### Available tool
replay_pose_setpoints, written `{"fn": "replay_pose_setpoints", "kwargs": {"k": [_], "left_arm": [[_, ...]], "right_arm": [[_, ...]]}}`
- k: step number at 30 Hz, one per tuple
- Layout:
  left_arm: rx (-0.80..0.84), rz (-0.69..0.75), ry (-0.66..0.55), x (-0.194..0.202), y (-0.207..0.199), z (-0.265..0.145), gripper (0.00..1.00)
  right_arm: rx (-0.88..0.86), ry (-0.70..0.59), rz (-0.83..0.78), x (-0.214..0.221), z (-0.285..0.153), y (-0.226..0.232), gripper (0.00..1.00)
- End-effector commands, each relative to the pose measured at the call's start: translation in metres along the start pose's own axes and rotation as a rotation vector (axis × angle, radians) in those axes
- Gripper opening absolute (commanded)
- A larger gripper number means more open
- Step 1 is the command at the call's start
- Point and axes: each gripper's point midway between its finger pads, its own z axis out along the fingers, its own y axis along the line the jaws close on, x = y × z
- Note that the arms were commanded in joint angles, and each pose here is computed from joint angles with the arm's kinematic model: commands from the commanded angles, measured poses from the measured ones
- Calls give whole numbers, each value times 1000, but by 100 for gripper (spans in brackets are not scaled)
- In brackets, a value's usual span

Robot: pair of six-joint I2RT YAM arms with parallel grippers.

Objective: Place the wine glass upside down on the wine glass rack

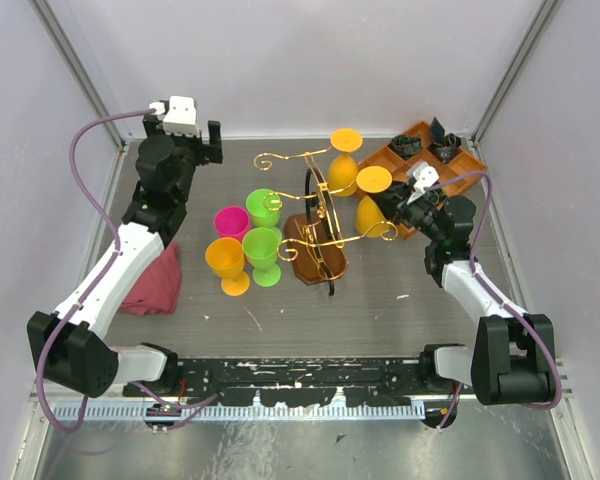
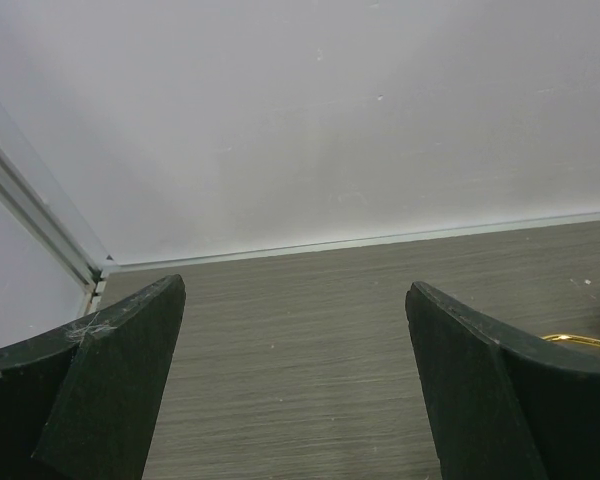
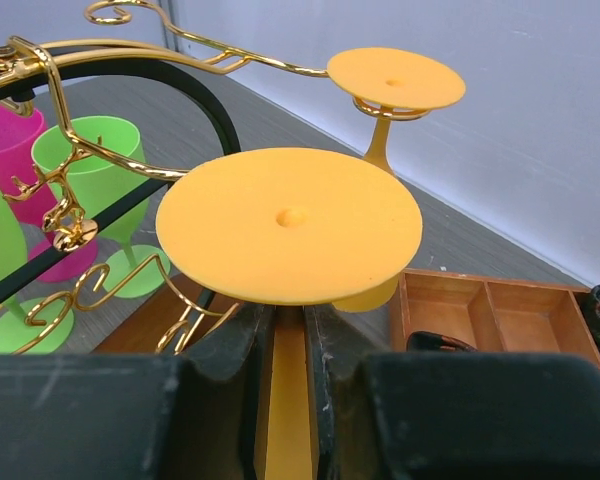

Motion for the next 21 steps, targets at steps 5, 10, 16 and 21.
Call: {"fn": "replay_pose_setpoints", "kwargs": {"k": [5, 10, 16, 21], "left_arm": [[-17, 5, -20, -3, 5, 2, 98], [-21, 8, -19, -2, 7, 0, 98], [-23, 9, -16, -1, 8, -1, 98], [-24, 9, -16, -1, 8, -1, 98]], "right_arm": [[-84, -42, -40, -18, 0, 14, 1], [-111, -20, -25, -12, 2, 18, 1], [-76, 9, -5, -7, 3, 12, 16], [-35, 14, -14, -6, 1, 6, 31]]}}
